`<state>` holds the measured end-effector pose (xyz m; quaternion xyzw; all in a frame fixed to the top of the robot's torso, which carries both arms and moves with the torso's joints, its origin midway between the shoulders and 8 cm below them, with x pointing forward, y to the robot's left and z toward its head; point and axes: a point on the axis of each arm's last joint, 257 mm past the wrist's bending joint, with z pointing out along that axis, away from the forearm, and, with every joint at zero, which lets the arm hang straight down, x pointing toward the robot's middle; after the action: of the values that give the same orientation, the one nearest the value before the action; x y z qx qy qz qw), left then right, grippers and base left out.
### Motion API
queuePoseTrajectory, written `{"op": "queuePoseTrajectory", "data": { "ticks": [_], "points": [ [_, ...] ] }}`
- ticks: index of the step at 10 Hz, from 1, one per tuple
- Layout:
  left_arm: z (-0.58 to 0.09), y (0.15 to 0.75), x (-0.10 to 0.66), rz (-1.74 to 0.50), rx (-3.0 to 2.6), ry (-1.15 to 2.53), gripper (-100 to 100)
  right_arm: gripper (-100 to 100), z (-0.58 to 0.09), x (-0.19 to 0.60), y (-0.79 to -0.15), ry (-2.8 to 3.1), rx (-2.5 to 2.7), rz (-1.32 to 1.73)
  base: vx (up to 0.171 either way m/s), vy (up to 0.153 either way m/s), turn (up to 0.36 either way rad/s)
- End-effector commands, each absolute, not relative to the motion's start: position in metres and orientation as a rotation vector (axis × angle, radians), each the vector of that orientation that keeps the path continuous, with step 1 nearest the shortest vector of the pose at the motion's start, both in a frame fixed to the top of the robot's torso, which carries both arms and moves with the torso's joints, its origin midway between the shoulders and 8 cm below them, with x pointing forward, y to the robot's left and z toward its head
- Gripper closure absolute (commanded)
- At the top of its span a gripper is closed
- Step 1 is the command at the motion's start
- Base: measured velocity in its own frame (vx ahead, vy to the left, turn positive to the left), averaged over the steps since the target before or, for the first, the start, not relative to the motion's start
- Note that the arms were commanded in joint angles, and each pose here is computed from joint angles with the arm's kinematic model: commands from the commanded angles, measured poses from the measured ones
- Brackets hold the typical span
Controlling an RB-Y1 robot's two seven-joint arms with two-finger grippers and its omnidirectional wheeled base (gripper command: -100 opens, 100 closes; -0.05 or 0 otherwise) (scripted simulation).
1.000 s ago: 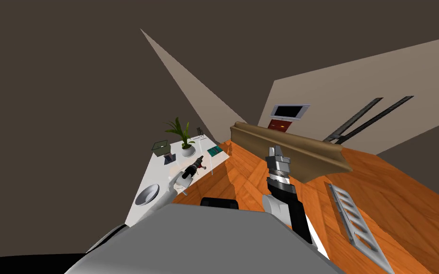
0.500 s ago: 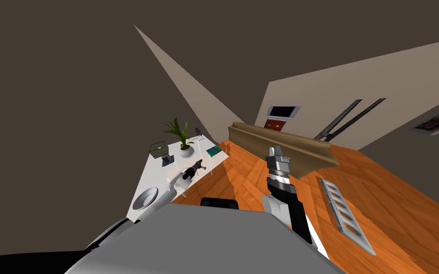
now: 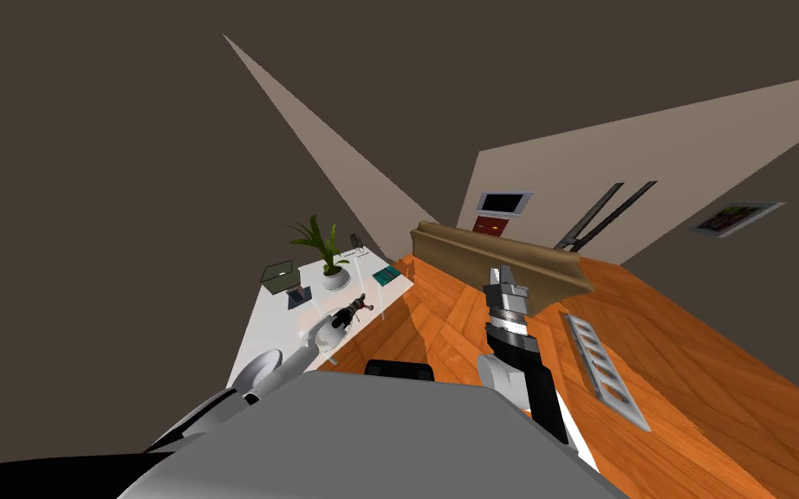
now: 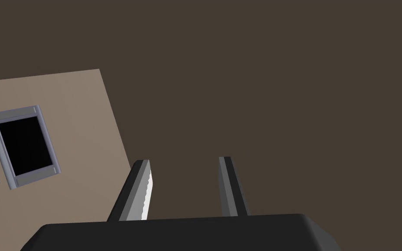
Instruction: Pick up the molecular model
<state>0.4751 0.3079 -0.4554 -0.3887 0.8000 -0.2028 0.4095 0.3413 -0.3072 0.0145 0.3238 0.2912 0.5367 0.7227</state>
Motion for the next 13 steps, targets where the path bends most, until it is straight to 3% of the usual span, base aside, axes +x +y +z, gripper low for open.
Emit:
{"op": "queuePoseTrajectory", "data": {
  "ticks": [1, 7, 8, 9, 13],
  "points": [
    [-0.462, 0.312, 0.474, -0.492, -0.98, 2.028, -100, 0, 0.014, 0.341, -0.307, 0.643, 0.715, 1.185, 0.009, 0.011, -0.045],
    [-0.494, 0.338, 0.455, -0.363, -0.973, 2.114, -100, 0, 0.014, 0.341, -0.307, 0.643, 0.715, 1.185, 0.026, 0.01, -0.095],
    [-0.495, 0.339, 0.454, -0.359, -0.974, 2.117, 0, 0, 0.014, 0.341, -0.307, 0.643, 0.715, 1.185, 0.0, 0.0, 0.0],
    [-0.496, 0.345, 0.456, -0.351, -0.987, 2.106, -100, 0, 0.014, 0.341, -0.307, 0.643, 0.715, 1.185, -0.006, 0.006, -0.094],
    [-0.503, 0.357, 0.46, -0.334, -1.021, 2.083, -100, 0, 0.014, 0.341, -0.307, 0.643, 0.715, 1.185, -0.014, 0.013, -0.092]
  ]
}}
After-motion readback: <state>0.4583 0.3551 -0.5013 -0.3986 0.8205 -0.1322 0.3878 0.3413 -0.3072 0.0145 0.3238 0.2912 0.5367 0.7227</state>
